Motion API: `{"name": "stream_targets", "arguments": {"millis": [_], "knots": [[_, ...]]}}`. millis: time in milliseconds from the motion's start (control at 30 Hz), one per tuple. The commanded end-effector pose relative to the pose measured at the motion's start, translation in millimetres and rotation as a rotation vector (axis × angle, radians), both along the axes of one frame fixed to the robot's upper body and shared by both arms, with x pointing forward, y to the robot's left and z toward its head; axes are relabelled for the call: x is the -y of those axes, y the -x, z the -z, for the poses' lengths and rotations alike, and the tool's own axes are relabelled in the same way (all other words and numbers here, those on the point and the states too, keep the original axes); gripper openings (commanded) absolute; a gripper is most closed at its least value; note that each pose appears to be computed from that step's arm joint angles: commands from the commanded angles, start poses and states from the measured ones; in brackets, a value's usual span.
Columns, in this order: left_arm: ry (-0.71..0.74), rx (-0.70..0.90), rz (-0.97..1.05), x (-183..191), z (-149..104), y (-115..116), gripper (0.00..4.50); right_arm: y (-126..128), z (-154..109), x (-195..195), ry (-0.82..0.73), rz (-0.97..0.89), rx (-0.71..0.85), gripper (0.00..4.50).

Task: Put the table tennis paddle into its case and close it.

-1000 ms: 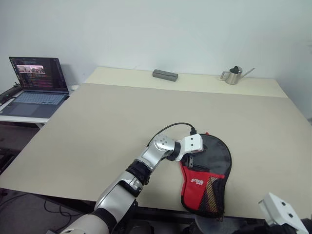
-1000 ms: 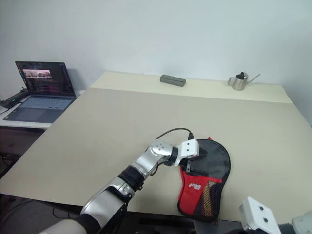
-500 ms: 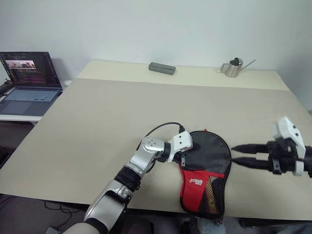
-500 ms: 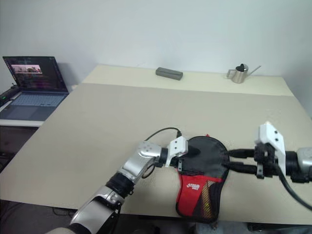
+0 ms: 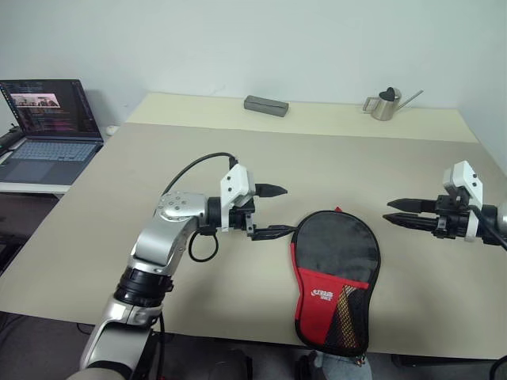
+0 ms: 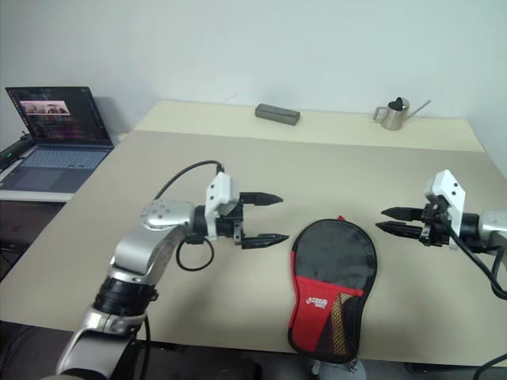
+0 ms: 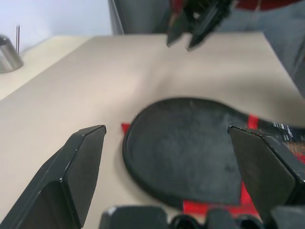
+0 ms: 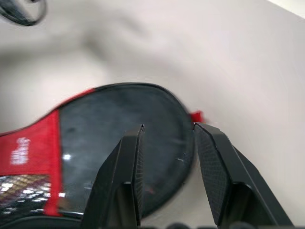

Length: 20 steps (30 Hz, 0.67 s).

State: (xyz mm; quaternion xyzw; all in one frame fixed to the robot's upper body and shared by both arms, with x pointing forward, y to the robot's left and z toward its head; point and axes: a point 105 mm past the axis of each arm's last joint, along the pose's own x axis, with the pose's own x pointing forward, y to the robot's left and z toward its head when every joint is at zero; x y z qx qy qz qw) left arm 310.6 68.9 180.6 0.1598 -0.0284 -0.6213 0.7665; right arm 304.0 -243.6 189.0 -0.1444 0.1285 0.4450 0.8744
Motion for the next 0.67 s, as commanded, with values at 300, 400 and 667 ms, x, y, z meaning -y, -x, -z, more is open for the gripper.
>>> {"name": "stream_targets", "arguments": {"millis": [300, 400, 667], "knots": [[0.009, 0.099, -0.178, -25.7, -14.6, 5.0, 4.50, -36.1, -23.4, 36.2, 0.017, 0.095, 0.110, 1.79], [-0.004, 0.108, -0.190, -27.4, -11.8, 3.2, 4.50, -40.5, -31.8, 36.8, 0.019, 0.106, 0.136, 1.79], [0.010, 0.082, -0.185, -21.8, -1.3, -7.2, 4.50, -29.4, -26.9, 27.0, 0.032, 0.071, 0.093, 1.79]]}}
